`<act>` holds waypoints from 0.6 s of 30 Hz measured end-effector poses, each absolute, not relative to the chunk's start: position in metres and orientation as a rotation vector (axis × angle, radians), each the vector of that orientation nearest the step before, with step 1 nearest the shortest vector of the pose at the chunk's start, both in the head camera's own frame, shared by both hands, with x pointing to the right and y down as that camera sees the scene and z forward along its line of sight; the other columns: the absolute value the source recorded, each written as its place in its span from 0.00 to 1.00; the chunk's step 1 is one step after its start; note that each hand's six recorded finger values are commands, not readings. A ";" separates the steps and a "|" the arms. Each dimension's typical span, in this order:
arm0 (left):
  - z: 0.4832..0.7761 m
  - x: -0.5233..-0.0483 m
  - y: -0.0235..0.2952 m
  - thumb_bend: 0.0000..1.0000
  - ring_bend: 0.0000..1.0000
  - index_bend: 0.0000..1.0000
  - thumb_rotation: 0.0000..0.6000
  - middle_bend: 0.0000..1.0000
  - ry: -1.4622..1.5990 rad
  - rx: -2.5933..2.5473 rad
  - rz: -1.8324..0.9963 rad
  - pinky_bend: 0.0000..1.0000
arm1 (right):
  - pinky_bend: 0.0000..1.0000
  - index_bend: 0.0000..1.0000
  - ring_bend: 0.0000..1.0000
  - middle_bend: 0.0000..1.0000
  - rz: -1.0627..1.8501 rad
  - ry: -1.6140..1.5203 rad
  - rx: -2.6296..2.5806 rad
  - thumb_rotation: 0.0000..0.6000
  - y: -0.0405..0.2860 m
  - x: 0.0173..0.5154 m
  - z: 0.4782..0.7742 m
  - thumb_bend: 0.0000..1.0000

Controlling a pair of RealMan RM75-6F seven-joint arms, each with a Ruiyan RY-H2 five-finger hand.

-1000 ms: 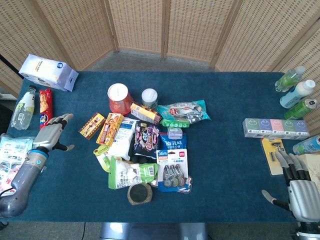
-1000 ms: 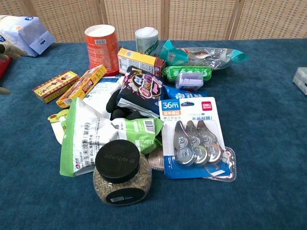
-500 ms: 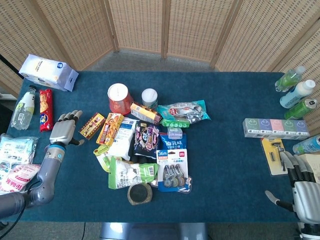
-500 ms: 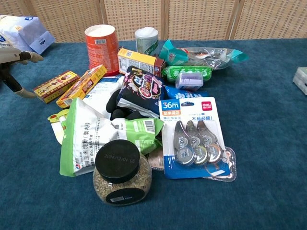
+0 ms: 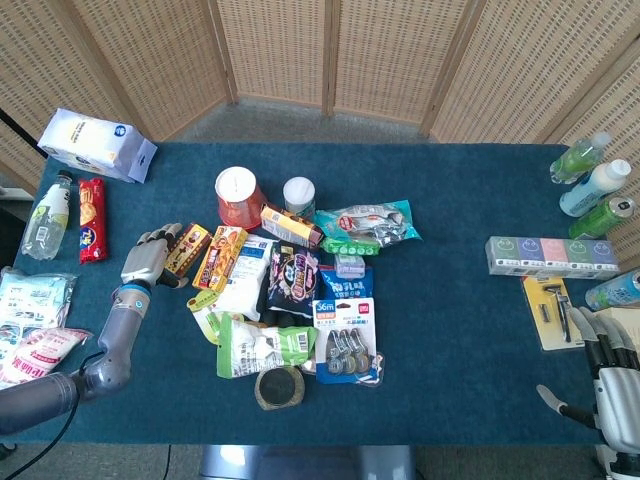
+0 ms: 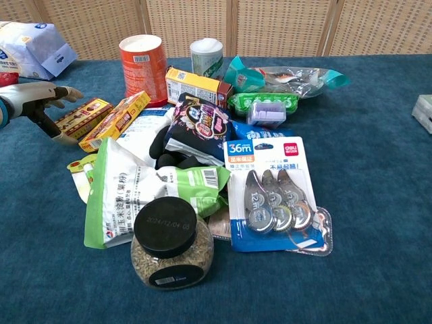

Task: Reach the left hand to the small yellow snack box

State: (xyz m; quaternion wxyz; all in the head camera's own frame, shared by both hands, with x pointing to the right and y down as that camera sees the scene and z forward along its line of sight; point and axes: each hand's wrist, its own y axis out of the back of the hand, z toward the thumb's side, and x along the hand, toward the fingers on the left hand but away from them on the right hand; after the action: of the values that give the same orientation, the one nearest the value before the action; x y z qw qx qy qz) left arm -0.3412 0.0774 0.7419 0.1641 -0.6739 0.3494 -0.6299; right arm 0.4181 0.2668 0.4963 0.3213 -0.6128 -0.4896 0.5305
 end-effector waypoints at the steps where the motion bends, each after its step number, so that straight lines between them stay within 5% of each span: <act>1: 0.743 -0.340 0.077 0.27 0.15 0.00 1.00 0.05 0.996 -1.920 -1.791 0.00 | 0.00 0.00 0.00 0.00 1.394 -1.288 -1.610 0.99 0.267 0.419 0.496 0.15; 7: 0.747 -0.338 0.074 0.28 0.28 0.06 1.00 0.16 1.015 -1.911 -1.785 0.02 | 0.00 0.00 0.00 0.00 1.399 -1.308 -1.616 0.99 0.270 0.422 0.495 0.15; 18: 0.746 -0.341 0.071 0.46 0.70 0.46 1.00 0.51 1.056 -1.846 -1.765 0.49 | 0.00 0.00 0.00 0.00 1.378 -1.365 -1.637 0.99 0.275 0.429 0.488 0.15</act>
State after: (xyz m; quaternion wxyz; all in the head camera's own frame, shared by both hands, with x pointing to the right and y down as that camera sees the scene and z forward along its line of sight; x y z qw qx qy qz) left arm -0.3408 0.0712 0.7463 0.1879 -0.6559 0.3752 -0.6274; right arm 0.4290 0.2753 0.4877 0.2972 -0.6157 -0.5136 0.5184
